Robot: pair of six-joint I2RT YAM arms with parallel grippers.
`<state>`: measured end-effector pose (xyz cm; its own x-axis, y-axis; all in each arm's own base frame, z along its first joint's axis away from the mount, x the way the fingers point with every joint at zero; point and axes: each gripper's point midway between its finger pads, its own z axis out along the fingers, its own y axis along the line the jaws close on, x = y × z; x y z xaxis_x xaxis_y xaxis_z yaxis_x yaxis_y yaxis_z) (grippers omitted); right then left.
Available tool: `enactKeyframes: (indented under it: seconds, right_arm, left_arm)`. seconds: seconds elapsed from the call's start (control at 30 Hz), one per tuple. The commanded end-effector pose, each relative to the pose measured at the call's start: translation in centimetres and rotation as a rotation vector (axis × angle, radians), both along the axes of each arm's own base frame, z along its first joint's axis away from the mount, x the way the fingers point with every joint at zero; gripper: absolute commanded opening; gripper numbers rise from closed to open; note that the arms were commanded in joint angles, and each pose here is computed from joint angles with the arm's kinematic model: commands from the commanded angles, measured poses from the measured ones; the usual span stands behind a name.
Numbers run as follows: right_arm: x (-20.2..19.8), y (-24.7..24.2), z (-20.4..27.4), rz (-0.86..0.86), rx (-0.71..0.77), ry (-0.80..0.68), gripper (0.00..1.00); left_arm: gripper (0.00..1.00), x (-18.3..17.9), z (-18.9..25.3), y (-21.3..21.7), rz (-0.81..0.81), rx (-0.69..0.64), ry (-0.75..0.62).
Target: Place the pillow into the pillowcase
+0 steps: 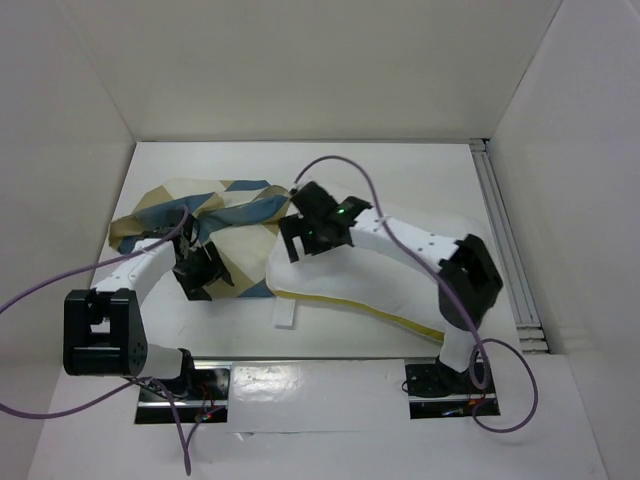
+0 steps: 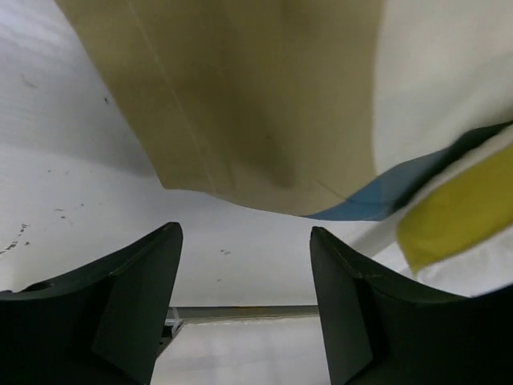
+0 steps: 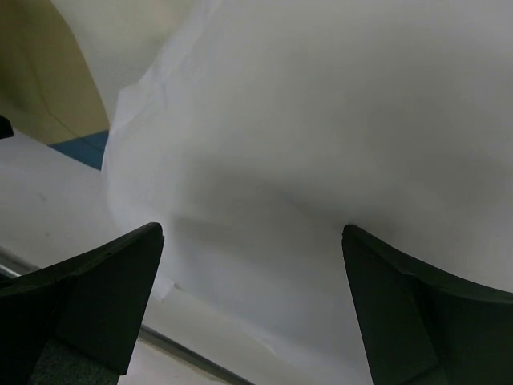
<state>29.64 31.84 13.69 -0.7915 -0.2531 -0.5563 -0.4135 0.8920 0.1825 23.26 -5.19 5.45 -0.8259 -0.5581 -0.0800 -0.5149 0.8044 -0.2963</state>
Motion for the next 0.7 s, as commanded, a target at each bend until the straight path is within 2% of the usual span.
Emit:
enactKeyframes:
  seconds: [0.0, 0.1, 0.13, 0.17, 0.2, 0.23, 0.27, 0.3, 0.5, 0.53, 0.67]
  right_arm:
    - [-0.8, 3.0, -3.0, -0.013, -0.06, 0.01, 1.0]
    - [-0.2, 3.7, -5.1, -0.07, -0.033, 0.021, 1.0]
    - [-0.2, 3.5, -6.0, -0.092, -0.04, 0.025, 0.94]
    - [0.0, 3.1, -6.5, -0.103, -0.053, 0.015, 0.83]
    - [-0.4, 2.8, -7.2, -0.11, -0.061, 0.026, 0.64]
    - [0.2, 2.3, -7.2, -0.125, -0.061, 0.027, 0.25]
    - [0.0, 2.0, -7.6, -0.118, -0.074, 0.03, 0.08]
    - [0.3, 1.4, -7.1, -0.133, -0.074, 0.031, 0.0]
    - [3.4, -3.4, 1.5, -0.17, -0.035, -0.152, 0.0]
    - [4.0, -4.3, 4.5, -0.186, 0.009, -0.206, 0.0]
    - [4.2, -7.1, 10.9, -0.188, 0.05, -0.314, 0.0]
  left_arm:
    - [0.77, 1.0, -1.1, -1.1, 0.045, -0.049, -0.039]
    - [0.72, 0.9, -2.6, -1.0, 0.069, -0.043, -0.009]
    - [0.66, 0.8, -3.2, -0.8, 0.072, -0.03, -0.001]
    - [0.42, 1.2, -3.3, -0.8, 0.072, -0.03, -0.013]
    - [0.24, 1.1, -3.6, -0.6, 0.075, -0.019, -0.003]
    - [0.04, 0.9, -4.1, -0.6, 0.075, -0.019, 0.018]
    - [0.0, 1.7, -3.7, -0.6, 0.075, -0.019, 0.003]
    - [0.0, 1.8, -3.5, -0.5, 0.061, -0.015, 0.0]
    - [0.0, 3.1, -0.5, -1.7, -0.047, -0.003, -0.076]
    - [0.0, 3.1, 0.1, -2.4, -0.079, -0.01, -0.095]
    - [0.0, 3.3, 2.7, -4.4, -0.166, -0.046, -0.137]
